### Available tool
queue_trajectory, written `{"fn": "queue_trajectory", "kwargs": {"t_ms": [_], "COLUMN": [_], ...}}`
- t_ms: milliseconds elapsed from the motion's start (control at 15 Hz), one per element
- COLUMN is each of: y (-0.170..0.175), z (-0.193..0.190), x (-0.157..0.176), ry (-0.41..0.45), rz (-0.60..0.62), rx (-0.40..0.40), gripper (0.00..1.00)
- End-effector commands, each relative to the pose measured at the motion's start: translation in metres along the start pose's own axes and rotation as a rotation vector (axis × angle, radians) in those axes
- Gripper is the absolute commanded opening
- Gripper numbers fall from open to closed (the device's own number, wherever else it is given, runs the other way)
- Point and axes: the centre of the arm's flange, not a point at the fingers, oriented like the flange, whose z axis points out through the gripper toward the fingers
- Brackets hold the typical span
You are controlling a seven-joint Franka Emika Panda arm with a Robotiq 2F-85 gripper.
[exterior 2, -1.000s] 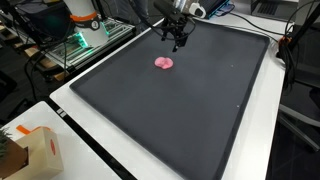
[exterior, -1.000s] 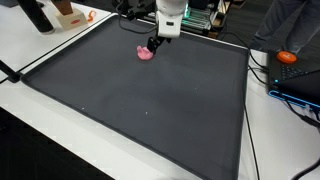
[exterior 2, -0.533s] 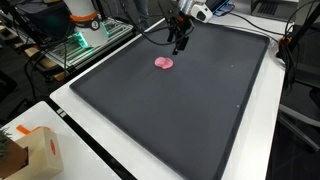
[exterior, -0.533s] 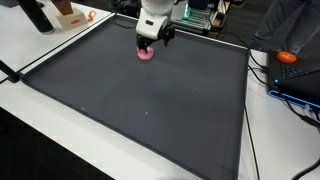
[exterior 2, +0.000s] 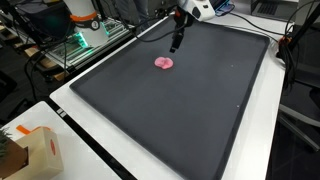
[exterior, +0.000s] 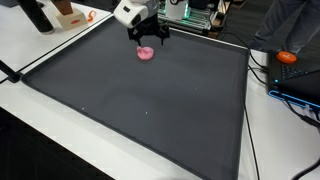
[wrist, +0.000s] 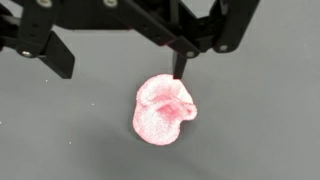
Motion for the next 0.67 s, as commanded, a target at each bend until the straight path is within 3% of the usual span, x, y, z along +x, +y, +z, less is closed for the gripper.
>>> {"fn": "queue_trajectory", "kwargs": {"t_ms": [0,400,467,600], "y": [0.008,0.011,0.017,0.015], "z": [-0.025,-0.078,-0.064,-0.079], "x": [-0.024,-0.049,-0.032,-0.038], "ry": [0.026,0.085,0.081,0.096], "rz": [0.112,0.174,0.144,0.15], "rx": [0.068,0.072,0.065,0.059], "gripper": [1.0,1.0,1.0,1.0]}}
